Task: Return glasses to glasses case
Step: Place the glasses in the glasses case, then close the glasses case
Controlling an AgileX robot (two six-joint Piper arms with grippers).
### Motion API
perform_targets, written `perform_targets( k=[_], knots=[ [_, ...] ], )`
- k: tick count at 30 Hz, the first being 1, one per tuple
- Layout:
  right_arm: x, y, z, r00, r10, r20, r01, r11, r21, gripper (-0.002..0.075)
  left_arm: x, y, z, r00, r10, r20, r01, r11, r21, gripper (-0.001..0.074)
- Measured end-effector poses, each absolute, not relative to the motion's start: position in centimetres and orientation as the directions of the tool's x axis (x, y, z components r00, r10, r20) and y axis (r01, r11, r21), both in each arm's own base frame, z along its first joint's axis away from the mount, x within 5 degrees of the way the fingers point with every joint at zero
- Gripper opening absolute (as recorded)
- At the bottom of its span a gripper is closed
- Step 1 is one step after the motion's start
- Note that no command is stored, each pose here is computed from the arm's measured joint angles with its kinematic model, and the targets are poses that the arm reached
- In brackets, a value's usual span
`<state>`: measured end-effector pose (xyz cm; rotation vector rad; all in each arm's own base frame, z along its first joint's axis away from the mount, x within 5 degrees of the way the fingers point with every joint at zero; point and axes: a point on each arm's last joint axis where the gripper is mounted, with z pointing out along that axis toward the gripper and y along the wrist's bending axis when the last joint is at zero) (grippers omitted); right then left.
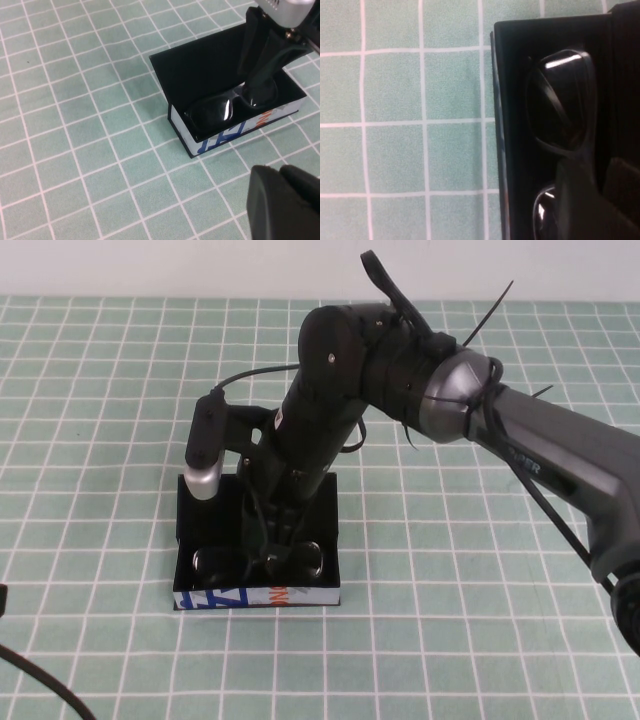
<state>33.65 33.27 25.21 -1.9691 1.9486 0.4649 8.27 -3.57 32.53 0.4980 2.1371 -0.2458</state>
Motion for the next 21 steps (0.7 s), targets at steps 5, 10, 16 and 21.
perform_targets(
  k=[5, 10, 16, 21],
  knots=[
    [33.6, 33.2, 25.7, 0.014, -0.888, -0.459, -1.000, -0.008, -0.015, 0.0050, 8.3, -3.6, 32.5, -0.514, 0.259, -0.818, 0.438, 0.899, 0.009, -0.0002],
    [34.1, 32.5, 27.5, -0.052, -0.859, -0.510, -0.996, 0.081, -0.036, -0.0005, 8.6, -4.4, 31.9, -0.510, 0.287, -0.811, 0.512, 0.859, -0.017, -0.0002],
    [37.6, 30.2, 29.5, -0.400, -0.666, -0.630, -0.887, 0.454, 0.083, -0.0011, 11.0, -6.4, 26.8, -0.609, 0.268, -0.747, 0.580, 0.793, -0.188, -0.0002],
    [40.1, 28.3, 30.0, -0.558, -0.465, -0.688, -0.763, 0.614, 0.204, -0.0011, 14.0, -7.4, 24.0, -0.648, 0.208, -0.733, 0.551, 0.792, -0.262, -0.0002]
  ],
)
